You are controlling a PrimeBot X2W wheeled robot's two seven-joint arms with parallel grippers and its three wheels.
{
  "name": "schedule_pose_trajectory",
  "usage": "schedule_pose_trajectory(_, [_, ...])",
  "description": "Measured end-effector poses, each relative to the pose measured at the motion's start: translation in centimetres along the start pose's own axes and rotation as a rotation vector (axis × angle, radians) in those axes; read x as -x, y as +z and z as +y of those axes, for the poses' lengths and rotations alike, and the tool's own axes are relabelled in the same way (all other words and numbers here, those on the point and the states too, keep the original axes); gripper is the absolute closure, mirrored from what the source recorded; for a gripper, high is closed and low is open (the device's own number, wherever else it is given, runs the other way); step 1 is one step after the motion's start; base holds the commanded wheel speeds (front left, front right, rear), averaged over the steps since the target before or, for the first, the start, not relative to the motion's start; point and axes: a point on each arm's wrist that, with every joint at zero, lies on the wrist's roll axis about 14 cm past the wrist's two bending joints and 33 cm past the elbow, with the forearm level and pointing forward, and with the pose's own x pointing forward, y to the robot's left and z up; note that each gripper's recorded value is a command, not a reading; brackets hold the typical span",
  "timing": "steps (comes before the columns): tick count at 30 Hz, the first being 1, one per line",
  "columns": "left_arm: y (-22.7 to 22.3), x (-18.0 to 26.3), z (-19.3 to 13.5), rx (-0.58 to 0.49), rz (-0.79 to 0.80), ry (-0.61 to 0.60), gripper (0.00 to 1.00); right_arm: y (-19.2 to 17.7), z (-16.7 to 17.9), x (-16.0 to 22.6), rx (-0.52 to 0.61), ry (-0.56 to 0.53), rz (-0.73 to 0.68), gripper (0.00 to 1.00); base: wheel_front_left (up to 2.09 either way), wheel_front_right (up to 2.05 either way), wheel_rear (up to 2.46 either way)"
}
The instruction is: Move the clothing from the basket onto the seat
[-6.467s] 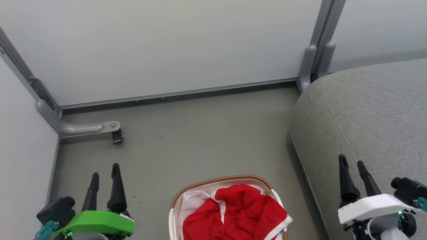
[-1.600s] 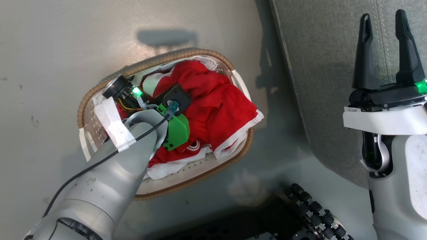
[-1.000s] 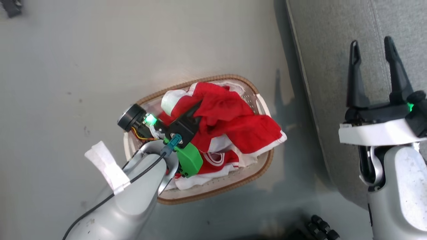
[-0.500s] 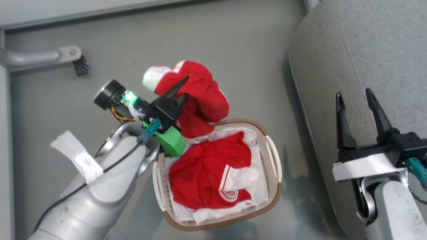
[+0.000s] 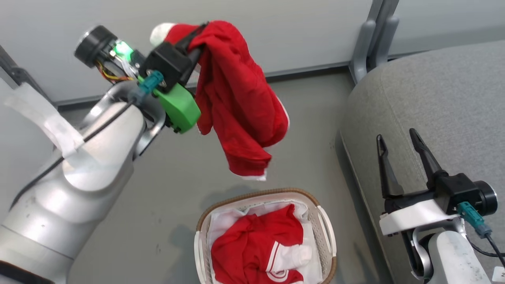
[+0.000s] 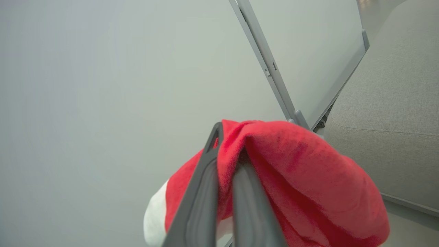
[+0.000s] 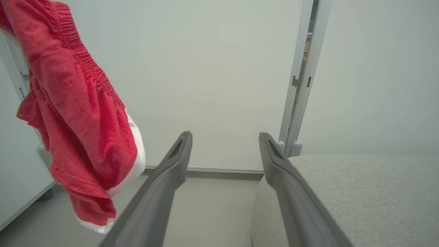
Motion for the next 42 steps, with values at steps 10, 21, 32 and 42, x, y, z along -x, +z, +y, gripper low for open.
schedule_pose_trajectory(10, [7.1,0.0,0.5,-0.046,-0.105,0.009,1.0,4.0,5.3,-1.2,0.038,0.164,-0.105,0.0,0.0,0.0,0.0])
schedule_pose_trajectory(21, [9.3,0.6,0.3,-0.071,-0.124,0.007,1.0,6.1,15.3,-4.4,0.067,0.475,-0.151,0.0,0.0,0.0,0.0])
schedule_pose_trajectory(32, [11.8,1.7,-1.1,-0.109,-0.188,-0.025,1.0,7.6,17.0,-5.7,0.117,0.52,-0.19,0.0,0.0,0.0,0.0])
schedule_pose_trajectory(42, [9.9,3.0,-1.7,-0.03,-0.173,-0.01,1.0,8.3,16.4,-6.8,0.106,0.494,-0.197,1.0,0.0,0.0,0.0])
